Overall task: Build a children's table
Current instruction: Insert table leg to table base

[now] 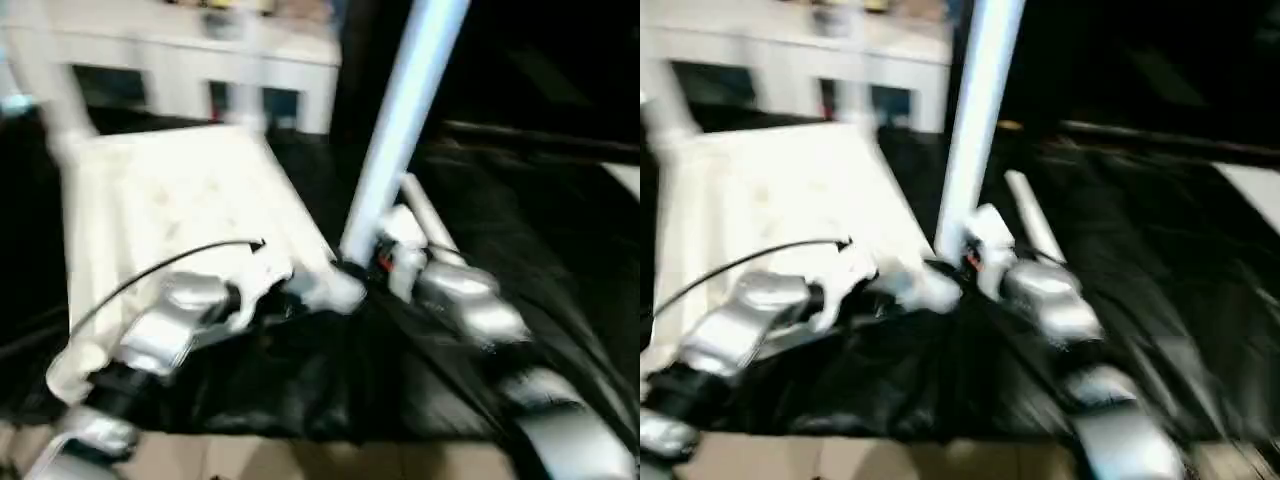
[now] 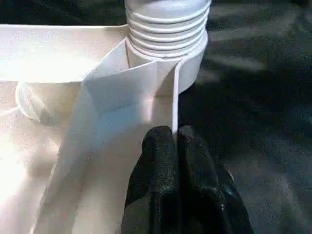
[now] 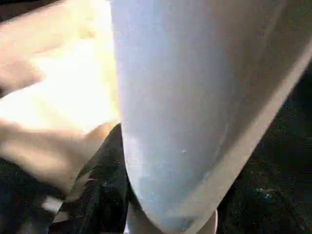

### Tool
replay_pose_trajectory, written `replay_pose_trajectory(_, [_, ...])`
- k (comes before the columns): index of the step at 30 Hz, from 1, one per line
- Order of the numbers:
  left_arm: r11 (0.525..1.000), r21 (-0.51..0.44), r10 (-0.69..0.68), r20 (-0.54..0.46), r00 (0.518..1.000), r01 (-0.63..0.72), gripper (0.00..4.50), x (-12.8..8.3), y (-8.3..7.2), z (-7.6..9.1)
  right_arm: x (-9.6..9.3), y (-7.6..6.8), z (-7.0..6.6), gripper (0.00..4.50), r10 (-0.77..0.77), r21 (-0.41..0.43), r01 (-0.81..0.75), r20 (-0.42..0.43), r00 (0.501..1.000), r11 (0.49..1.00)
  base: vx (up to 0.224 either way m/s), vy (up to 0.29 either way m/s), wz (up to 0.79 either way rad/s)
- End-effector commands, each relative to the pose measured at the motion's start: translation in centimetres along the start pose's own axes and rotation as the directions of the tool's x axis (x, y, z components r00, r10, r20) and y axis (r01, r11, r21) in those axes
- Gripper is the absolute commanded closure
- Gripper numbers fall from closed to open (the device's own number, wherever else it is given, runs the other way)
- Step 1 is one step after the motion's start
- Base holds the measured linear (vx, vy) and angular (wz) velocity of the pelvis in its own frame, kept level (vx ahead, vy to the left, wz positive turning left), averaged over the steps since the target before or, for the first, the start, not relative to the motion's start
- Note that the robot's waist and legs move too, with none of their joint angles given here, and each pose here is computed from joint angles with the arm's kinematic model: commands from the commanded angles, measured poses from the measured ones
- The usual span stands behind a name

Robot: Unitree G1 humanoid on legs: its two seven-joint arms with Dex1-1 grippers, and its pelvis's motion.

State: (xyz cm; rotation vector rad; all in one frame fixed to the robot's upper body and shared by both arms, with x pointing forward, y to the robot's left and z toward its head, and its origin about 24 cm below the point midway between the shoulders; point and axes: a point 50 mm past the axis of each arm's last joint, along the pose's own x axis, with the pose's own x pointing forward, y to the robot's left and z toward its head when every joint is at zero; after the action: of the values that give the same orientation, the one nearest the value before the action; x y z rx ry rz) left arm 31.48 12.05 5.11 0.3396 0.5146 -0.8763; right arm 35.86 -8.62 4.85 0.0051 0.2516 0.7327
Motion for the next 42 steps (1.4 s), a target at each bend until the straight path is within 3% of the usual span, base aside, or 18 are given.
replay_pose_trajectory(1, [0.997,0.057,0.049,0.156,0.987,-0.059,4.5,-0.4,0.1,4.4,-0.9,-0.6,-4.0,2.62,-0.103,0.075,0.118,-0.182,0.978,0.99,-0.075,0.014,-0.07])
replay_pose_trajectory(6, [0.992,0.053,0.106,0.122,0.987,-0.113,4.5,1.2,-1.5,5.0,0.3,0.1,-3.8,2.62,-0.148,0.095,0.174,-0.234,0.961,0.98,-0.011,-0.067,0.0])
replay_pose_trajectory(20, [0.982,0.09,0.16,0.094,0.983,-0.168,4.5,0.8,-0.6,4.8,1.2,0.9,-3.4,2.62,-0.126,0.077,0.149,-0.242,0.962,0.986,0.008,0.004,-0.05])
replay_pose_trajectory(23, [0.982,0.115,0.138,0.099,0.985,-0.149,4.5,0.6,-0.6,4.8,1.4,0.9,-2.8,1.92,-0.111,0.091,0.133,-0.214,0.971,0.987,0.0,0.0,0.0])
replay_pose_trajectory(28, [0.984,0.142,0.088,0.109,0.99,-0.103,4.5,0.3,-0.8,4.7,1.7,0.8,-1.4,1.5,-0.086,0.088,0.101,-0.16,0.983,0.991,0.0,0.0,0.0])
replay_pose_trajectory(35, [0.982,0.186,0.001,0.116,0.993,-0.023,4.5,-0.4,-0.7,4.3,1.6,0.2,0.8,1.06,0.018,0.023,-0.016,-0.087,0.996,1.0,0.0,0.0,0.0])
replay_pose_trajectory(40, [0.977,0.211,-0.066,0.117,0.991,0.04,4.5,-0.7,-0.8,3.9,1.0,-0.2,1.3,0.92,0.077,-0.035,-0.08,-0.071,0.994,0.996,0.025,-0.01,0.02])
replay_pose_trajectory(42, [0.965,0.234,-0.152,0.113,0.982,0.123,4.5,-1.0,-1.1,3.5,0.2,-0.6,1.5,0.92,0.155,-0.078,-0.16,-0.063,0.986,0.984,0.112,-0.046,0.13])
